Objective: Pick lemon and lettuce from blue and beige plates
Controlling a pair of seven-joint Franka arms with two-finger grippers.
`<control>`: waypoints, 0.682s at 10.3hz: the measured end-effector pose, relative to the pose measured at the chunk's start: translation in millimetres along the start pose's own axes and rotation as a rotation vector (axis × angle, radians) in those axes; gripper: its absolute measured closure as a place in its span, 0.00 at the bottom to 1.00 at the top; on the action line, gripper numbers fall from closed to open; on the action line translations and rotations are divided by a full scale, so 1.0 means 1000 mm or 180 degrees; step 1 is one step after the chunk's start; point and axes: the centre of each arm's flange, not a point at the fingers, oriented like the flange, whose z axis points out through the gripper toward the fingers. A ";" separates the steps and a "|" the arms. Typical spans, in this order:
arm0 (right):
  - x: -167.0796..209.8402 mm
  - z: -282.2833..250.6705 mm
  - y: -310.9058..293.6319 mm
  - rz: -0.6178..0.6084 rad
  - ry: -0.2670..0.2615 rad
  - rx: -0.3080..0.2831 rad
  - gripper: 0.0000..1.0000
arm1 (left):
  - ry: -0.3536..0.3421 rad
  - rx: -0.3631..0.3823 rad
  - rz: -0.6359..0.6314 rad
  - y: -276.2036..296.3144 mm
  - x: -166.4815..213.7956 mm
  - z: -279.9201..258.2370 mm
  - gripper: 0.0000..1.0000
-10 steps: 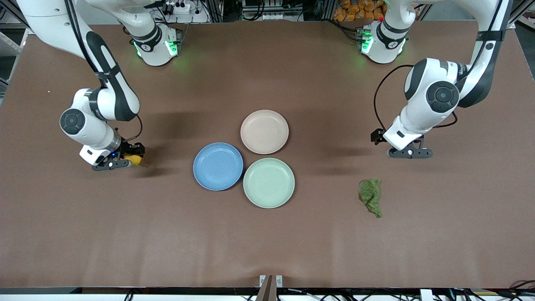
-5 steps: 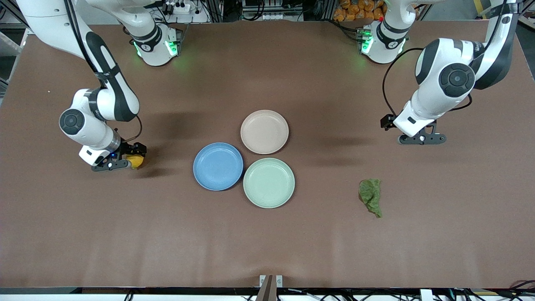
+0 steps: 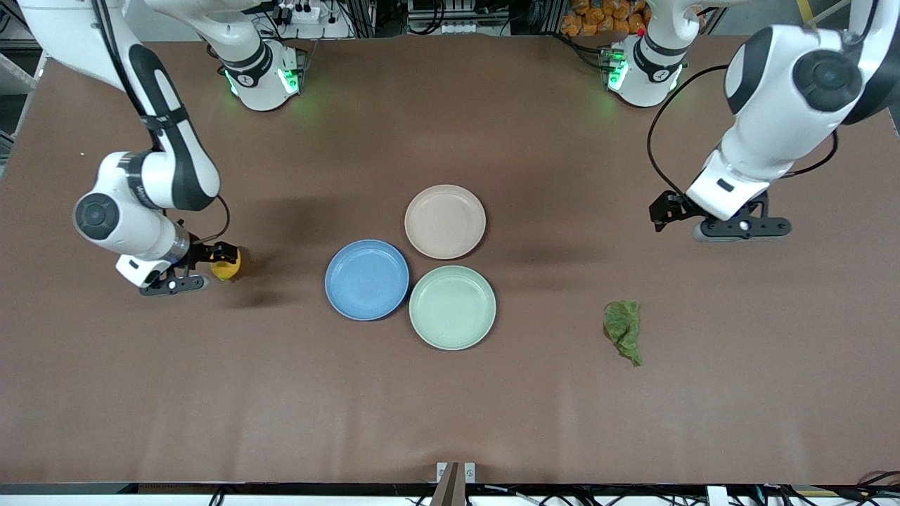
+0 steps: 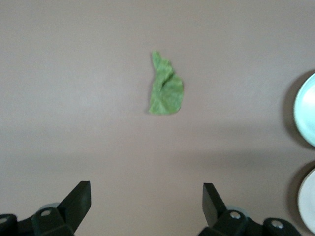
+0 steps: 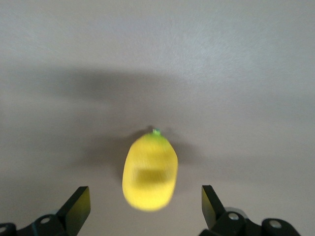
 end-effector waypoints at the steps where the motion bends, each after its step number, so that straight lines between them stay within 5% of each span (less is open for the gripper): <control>1: 0.004 -0.027 0.001 0.0011 -0.0050 0.0023 0.00 | 0.0035 -0.0007 -0.0003 0.001 0.005 -0.015 0.00; 7: 0.003 -0.145 0.004 0.0025 -0.0020 0.0050 0.00 | -0.0382 -0.0009 0.0233 -0.005 0.001 -0.091 0.00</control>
